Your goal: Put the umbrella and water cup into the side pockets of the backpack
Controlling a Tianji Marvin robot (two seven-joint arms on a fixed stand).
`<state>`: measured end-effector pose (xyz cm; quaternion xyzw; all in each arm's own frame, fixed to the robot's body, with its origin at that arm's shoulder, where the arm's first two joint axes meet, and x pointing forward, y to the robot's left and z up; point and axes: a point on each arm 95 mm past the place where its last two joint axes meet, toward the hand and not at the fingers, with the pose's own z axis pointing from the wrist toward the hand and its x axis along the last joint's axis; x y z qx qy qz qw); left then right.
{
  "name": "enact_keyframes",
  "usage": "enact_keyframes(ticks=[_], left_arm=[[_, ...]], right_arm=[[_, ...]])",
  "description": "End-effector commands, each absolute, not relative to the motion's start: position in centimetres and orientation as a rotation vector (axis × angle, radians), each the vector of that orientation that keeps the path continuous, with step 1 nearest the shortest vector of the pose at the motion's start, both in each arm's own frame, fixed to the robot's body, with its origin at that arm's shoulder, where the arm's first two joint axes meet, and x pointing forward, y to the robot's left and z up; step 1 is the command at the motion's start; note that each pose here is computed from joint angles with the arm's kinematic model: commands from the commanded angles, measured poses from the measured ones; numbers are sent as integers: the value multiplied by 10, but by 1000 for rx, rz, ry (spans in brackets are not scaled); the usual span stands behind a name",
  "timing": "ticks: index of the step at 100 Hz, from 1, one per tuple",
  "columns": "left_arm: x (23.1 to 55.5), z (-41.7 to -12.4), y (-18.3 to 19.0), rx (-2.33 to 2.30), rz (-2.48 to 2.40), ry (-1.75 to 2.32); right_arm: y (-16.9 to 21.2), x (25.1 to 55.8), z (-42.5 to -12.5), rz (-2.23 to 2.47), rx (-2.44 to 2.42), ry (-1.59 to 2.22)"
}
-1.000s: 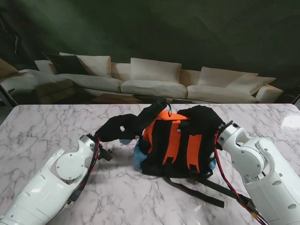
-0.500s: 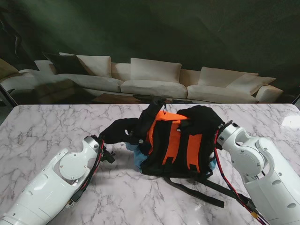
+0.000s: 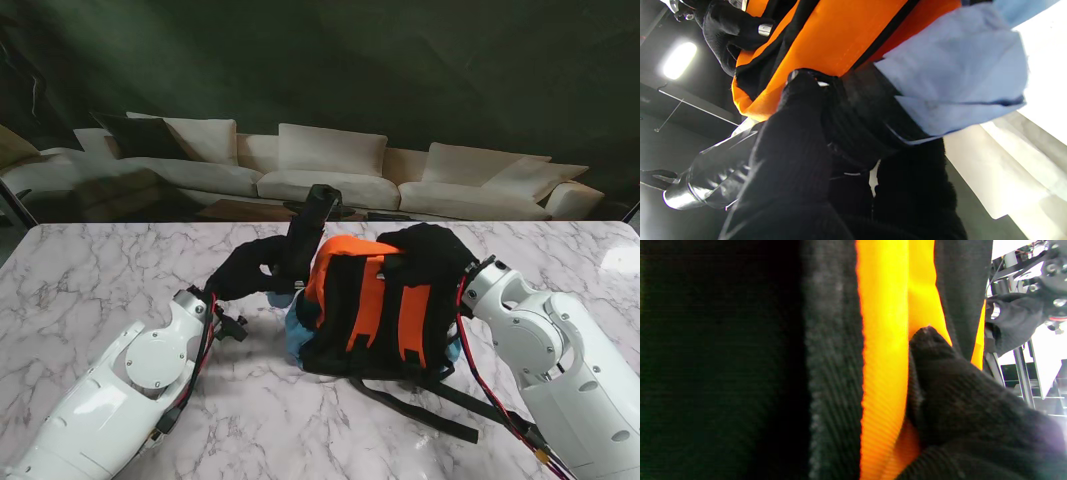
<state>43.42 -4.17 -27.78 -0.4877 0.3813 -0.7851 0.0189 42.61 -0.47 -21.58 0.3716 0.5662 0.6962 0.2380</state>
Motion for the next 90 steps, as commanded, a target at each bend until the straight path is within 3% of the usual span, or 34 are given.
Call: enact_keyframes(ticks=[1,38,90], left_arm=[[436,-267,-52,-1491,-2480,1168],[437,-266,-74,-1539,-2535,1128],[431,-263,-71,-1541,-2530,1133]], right_arm=[[-7,426,-225,1881,1048,1573],[-8,426,-222,1887,1044,1565],[-5,426,-222,1883,1042,1571]])
